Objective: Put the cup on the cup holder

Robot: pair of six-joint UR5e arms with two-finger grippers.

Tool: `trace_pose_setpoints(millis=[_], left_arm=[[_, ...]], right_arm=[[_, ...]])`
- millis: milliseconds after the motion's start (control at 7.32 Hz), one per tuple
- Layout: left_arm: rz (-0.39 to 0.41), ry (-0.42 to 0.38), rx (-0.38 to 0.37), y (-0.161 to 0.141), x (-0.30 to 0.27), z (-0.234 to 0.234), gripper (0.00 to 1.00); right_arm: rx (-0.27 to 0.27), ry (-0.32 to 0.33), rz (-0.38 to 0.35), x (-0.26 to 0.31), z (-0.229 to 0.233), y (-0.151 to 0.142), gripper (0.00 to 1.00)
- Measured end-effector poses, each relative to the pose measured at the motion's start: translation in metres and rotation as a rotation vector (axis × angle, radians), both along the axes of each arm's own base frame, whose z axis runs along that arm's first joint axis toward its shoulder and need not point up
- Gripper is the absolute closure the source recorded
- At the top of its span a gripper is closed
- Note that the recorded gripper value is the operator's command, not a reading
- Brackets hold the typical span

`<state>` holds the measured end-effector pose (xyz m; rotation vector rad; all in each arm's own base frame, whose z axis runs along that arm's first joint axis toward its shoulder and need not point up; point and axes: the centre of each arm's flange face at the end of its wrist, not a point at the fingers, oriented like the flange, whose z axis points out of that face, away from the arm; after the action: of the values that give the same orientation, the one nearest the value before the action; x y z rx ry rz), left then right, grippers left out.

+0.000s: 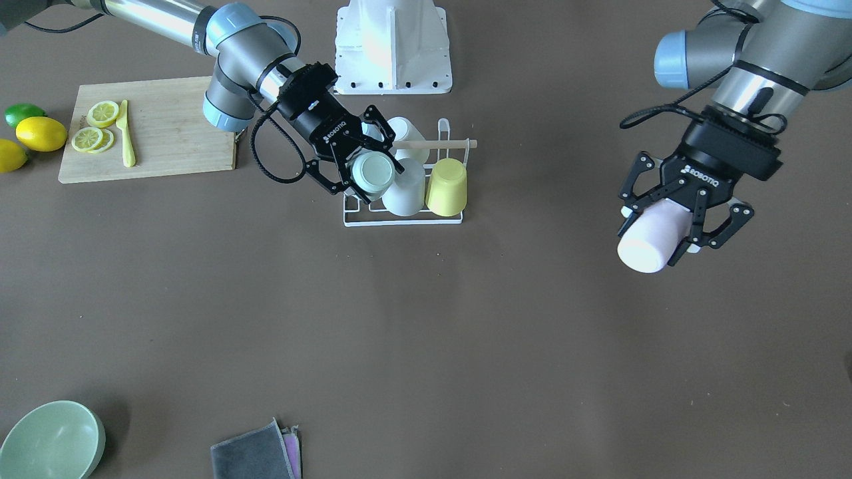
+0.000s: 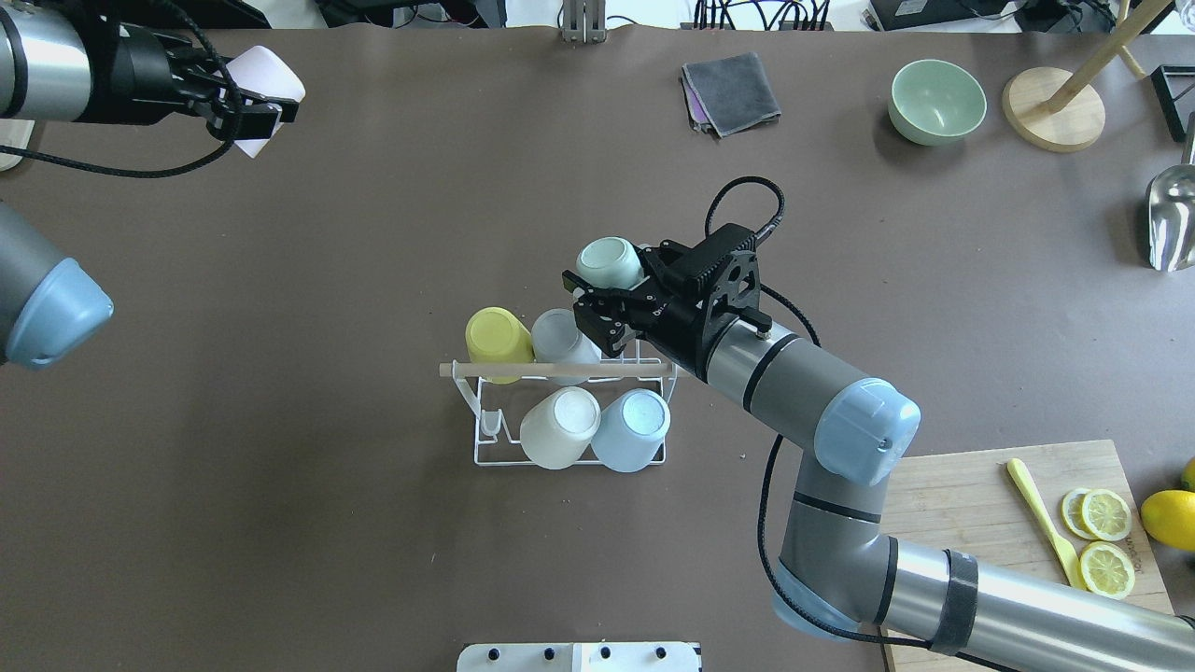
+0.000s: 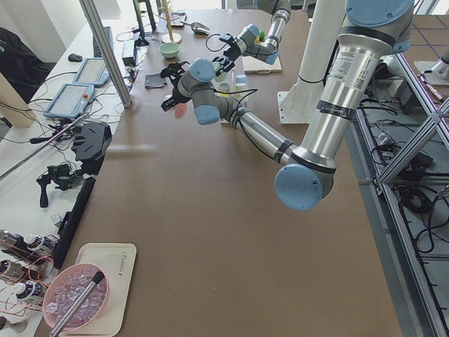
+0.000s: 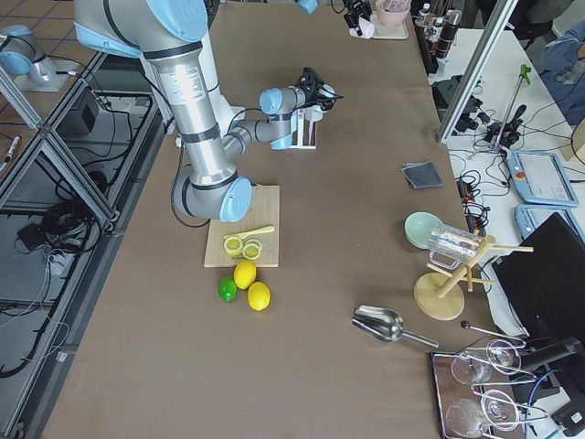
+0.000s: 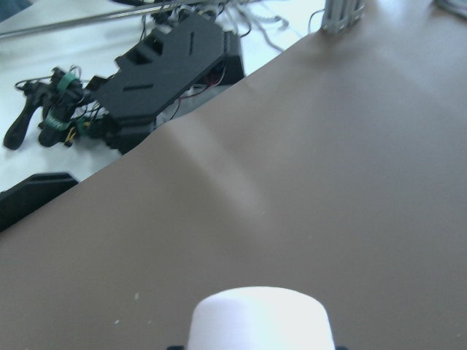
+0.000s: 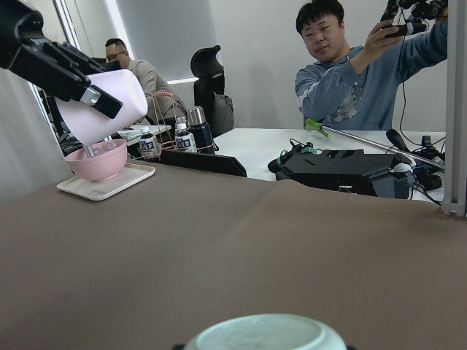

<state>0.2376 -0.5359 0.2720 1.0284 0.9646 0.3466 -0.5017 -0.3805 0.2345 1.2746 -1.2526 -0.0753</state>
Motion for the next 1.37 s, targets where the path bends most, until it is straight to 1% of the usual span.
trace_pose_setpoints(millis=[273, 546, 683, 820, 956, 1093, 1229, 1366], left_arm=[[-0.039, 0.176, 0.099, 0.032, 0.033, -0.019, 1.0], [-0.077, 0.295, 0.172, 0.079, 0.091, -0.03, 1.0], [-0.104, 0.342, 0.205, 0.109, 0.121, -0.032, 1.0], [-0.146, 0.398, 0.233, 0.145, 0.149, -0.033, 1.0], [-0.197, 0.458, 0.243, 0.186, 0.172, -0.035, 1.0], [-0.236, 0.501, 0.259, 0.225, 0.185, -0.038, 1.0], [-0.255, 0.524, 0.281, 0.248, 0.19, -0.039, 1.0], [-0.268, 0.522, 0.302, 0.261, 0.193, -0.039, 1.0]], right_arm=[[0.002, 0.008, -0.003, -0.001, 0.003, 0.002, 1.0], [0.003, 0.013, 0.001, 0.0, 0.005, 0.001, 1.0], [0.003, 0.013, 0.003, 0.001, 0.005, 0.0, 1.0], [0.003, 0.014, 0.004, 0.001, 0.005, -0.001, 1.0], [0.003, 0.014, 0.005, 0.002, 0.005, -0.001, 1.0], [0.003, 0.014, 0.006, 0.002, 0.005, -0.002, 1.0], [0.003, 0.014, 0.007, 0.003, 0.005, -0.002, 1.0], [0.003, 0.014, 0.007, 0.003, 0.005, -0.002, 0.01]])
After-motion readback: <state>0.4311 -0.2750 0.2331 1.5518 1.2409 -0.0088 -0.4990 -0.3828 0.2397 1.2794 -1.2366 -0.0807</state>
